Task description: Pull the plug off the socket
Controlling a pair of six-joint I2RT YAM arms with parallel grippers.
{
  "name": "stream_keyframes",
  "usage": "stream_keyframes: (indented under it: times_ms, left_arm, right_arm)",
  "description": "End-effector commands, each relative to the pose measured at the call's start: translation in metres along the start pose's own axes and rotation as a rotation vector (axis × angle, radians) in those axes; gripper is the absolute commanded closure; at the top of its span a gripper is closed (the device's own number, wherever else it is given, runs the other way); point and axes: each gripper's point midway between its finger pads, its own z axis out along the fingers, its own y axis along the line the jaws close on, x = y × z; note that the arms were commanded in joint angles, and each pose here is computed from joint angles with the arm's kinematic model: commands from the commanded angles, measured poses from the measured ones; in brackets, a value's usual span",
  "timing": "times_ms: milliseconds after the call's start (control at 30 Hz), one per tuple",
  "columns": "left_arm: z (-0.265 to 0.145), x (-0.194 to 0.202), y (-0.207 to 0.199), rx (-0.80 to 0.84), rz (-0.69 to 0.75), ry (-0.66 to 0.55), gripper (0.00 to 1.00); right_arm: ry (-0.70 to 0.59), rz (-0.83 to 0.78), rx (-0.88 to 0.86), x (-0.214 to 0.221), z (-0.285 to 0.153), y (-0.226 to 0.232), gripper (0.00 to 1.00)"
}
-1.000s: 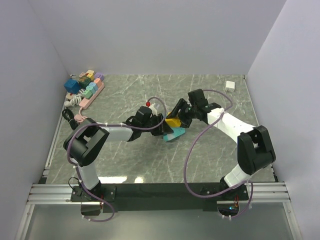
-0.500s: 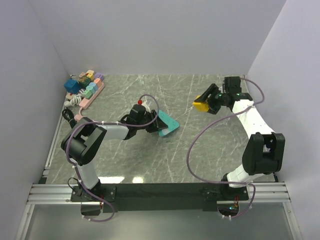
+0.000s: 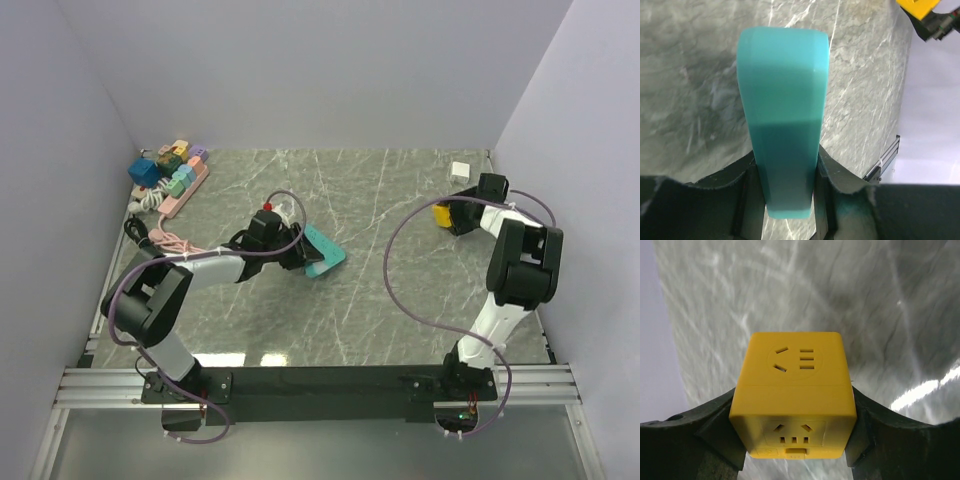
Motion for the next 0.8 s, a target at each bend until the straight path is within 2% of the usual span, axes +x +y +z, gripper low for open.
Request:
stream_keyframes:
  times_ms: [0,133,233,267,300,367,467,533,767]
  left_arm:
    - [-0.013,0.011,0.029,-0.12,-0.009,0.025,1.0]
    - [-0.02,0.004,0.034,-0.139,-0.03,0.002,1.0]
    - [-0.023,-0.001,0.037,-0.141,-0.047,-0.014,1.0]
    - [-0.024,-0.001,0.039,-0.144,-0.054,-0.016,1.0]
    - [-0.025,-0.004,0.039,-0.144,-0.054,-0.023,1.0]
    - [-0.026,-0.009,0.04,-0.143,-0.062,-0.036,1.0]
    - [-0.027,-0.018,0.042,-0.148,-0.071,-0.054,1.0]
    - [-0.029,-0.026,0.045,-0.152,-0.083,-0.074,1.0]
    - [-0.033,-0.041,0.058,-0.167,-0.109,-0.094,1.0]
  right_arm:
    - [-0.163,0.06,-0.111,-0.05,0.008,0.042,1.0]
    - [-0.196,0.084,-0.078,-0.07,0.024,0.045,1.0]
    - [-0.185,0.118,-0.087,-0.078,0.035,0.042,0.78]
    - [-0.179,0.118,-0.101,-0.079,0.035,0.044,0.58]
    - [-0.16,0.119,-0.102,-0.078,0.037,0.042,0.5]
    - [-0.141,0.096,-0.094,-0.077,0.036,0.044,0.37]
    - [-0.113,0.083,-0.063,-0.066,0.023,0.034,0.24]
    - [-0.086,0.086,-0.029,-0.055,0.018,0.02,0.19]
    - [-0.047,0.037,0.026,-0.035,-0.024,0.0,0.14]
